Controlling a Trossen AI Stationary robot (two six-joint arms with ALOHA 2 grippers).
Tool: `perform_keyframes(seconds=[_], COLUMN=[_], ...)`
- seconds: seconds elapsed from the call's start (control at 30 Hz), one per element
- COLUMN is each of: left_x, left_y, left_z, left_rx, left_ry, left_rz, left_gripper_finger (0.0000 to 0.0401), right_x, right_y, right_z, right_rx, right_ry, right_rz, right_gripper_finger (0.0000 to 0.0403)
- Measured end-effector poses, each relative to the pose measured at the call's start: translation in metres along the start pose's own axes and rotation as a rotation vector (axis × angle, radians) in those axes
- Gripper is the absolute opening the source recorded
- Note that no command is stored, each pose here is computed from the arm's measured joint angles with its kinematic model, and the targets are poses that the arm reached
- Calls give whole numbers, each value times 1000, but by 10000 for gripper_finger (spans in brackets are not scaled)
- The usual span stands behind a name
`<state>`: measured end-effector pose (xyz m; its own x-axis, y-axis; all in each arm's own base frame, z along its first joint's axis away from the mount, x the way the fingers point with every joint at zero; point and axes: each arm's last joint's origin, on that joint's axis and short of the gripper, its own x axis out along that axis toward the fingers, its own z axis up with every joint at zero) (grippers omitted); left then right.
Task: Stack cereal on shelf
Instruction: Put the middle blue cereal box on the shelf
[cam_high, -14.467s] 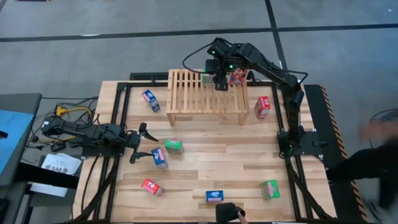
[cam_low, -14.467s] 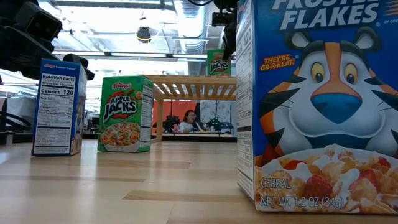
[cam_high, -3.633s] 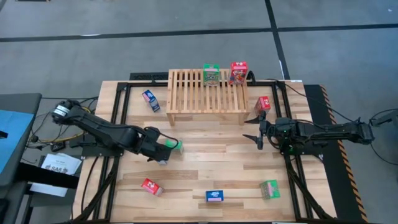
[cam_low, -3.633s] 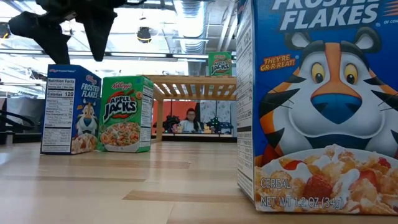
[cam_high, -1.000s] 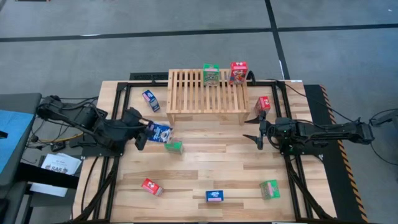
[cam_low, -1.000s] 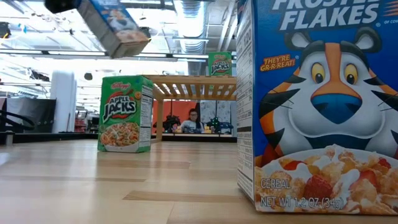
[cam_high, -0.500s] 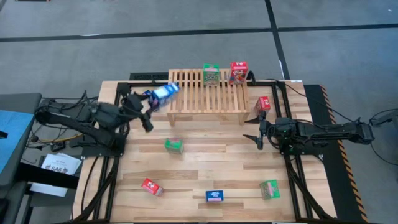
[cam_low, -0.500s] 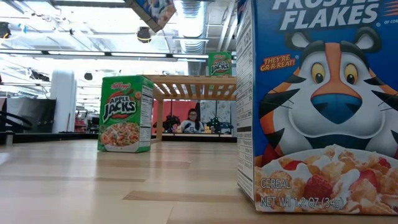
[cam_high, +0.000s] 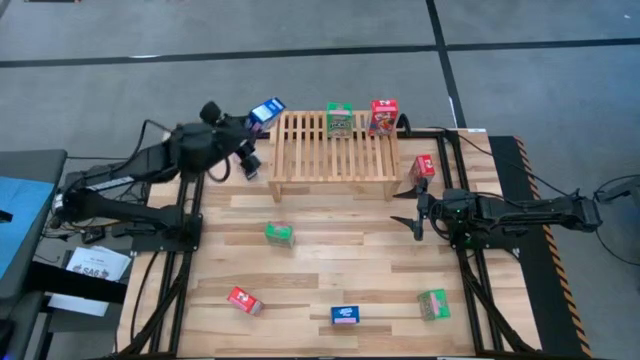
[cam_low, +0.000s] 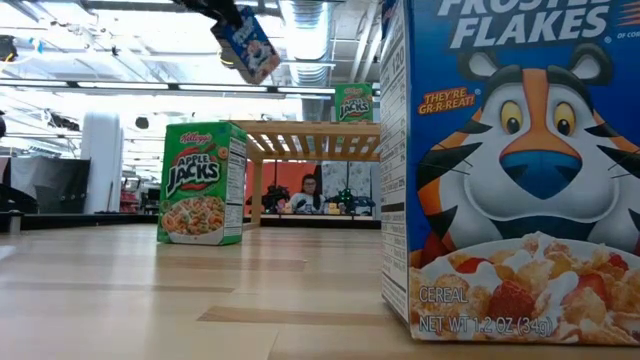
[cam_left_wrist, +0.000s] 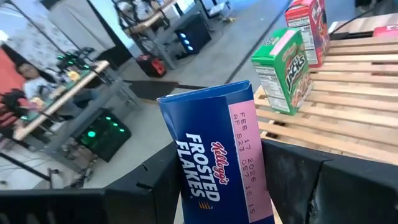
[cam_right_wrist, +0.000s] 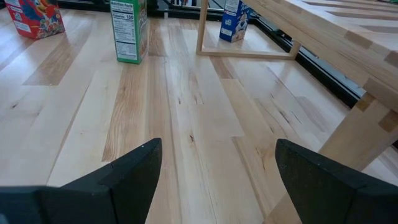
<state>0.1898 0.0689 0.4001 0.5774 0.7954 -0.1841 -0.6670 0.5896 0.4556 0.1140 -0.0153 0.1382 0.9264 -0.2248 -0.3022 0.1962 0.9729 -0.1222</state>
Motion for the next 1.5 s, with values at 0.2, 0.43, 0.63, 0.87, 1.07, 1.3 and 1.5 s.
perform_keyframes(seconds=[0.2,0.43,0.63,0.87,1.07,1.3,1.5], left_x=[41,90,116,134,144,155,166], left_y=[13,19,20,18,24,32,31], left_z=[23,44,56,66,60,48,40], left_rx=[67,208,346,565,548,443,412], left_ry=[125,342,423,399,405,455,490], left_rz=[-106,-301,-486,-616,-679,-722,-747], left_gripper_finger=[181,181,181,181,181,181,181], right_x=[0,0,0,0,0,0,0], right_y=[0,0,0,0,0,0,0], right_z=[0,0,0,0,0,0,0], right_rx=[0,0,0,0,0,0,0], right_ry=[0,0,0,0,0,0,0], right_rz=[0,0,0,0,0,-1,-1], right_gripper_finger=[338,338,338,338,338,338,338])
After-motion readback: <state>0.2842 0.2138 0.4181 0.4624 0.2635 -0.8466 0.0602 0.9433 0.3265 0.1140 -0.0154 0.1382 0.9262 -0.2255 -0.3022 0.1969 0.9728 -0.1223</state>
